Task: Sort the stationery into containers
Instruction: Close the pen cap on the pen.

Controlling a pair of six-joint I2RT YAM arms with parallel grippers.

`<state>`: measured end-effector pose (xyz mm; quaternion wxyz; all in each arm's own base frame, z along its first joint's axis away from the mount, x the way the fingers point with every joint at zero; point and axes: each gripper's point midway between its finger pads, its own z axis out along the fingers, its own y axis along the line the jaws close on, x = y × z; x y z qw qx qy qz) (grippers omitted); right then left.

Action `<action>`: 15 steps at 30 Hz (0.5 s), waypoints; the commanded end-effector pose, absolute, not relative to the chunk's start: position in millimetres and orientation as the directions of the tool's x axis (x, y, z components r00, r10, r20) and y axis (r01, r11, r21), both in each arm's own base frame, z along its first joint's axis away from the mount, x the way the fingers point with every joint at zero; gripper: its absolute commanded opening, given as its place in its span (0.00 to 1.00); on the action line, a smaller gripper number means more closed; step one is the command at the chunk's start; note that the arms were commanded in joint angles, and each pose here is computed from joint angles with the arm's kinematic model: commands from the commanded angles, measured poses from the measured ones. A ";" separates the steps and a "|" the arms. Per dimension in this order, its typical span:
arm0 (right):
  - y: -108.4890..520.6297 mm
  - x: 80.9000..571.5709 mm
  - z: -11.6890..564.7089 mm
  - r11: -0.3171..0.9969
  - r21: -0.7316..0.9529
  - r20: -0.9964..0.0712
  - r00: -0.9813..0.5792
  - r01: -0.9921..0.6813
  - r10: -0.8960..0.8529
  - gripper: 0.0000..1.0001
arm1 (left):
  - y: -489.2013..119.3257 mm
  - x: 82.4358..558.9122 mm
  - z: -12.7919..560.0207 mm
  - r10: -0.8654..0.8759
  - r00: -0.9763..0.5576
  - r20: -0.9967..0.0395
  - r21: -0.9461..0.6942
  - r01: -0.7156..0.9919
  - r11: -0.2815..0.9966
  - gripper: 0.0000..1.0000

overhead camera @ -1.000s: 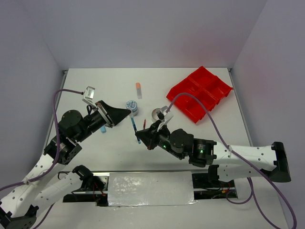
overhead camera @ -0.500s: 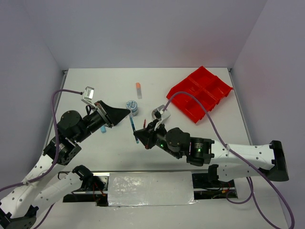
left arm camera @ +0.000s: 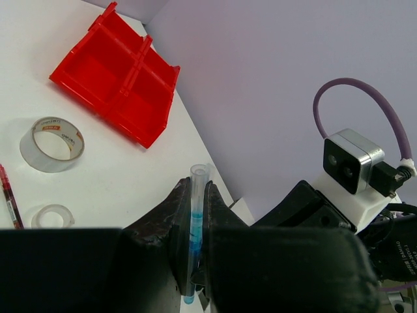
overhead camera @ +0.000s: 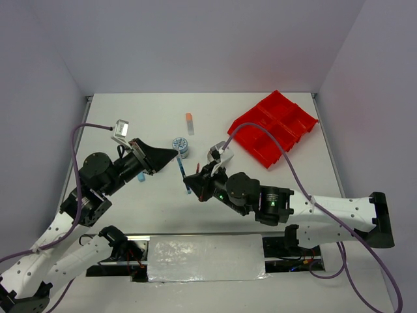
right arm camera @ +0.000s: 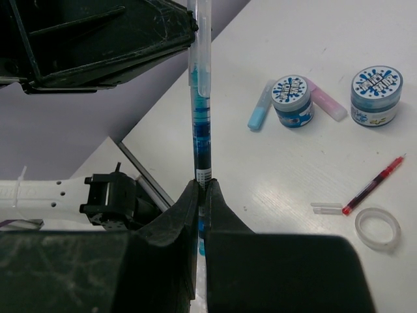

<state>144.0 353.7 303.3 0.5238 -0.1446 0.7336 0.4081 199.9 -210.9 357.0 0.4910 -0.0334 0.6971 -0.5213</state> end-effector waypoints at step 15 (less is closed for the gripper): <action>358.5 163.1 390.8 0.572 0.376 -0.918 -0.208 -0.729 0.338 0.00 | -218.8 189.4 352.7 -0.486 -0.534 -0.692 -0.722 0.526 0.450 0.00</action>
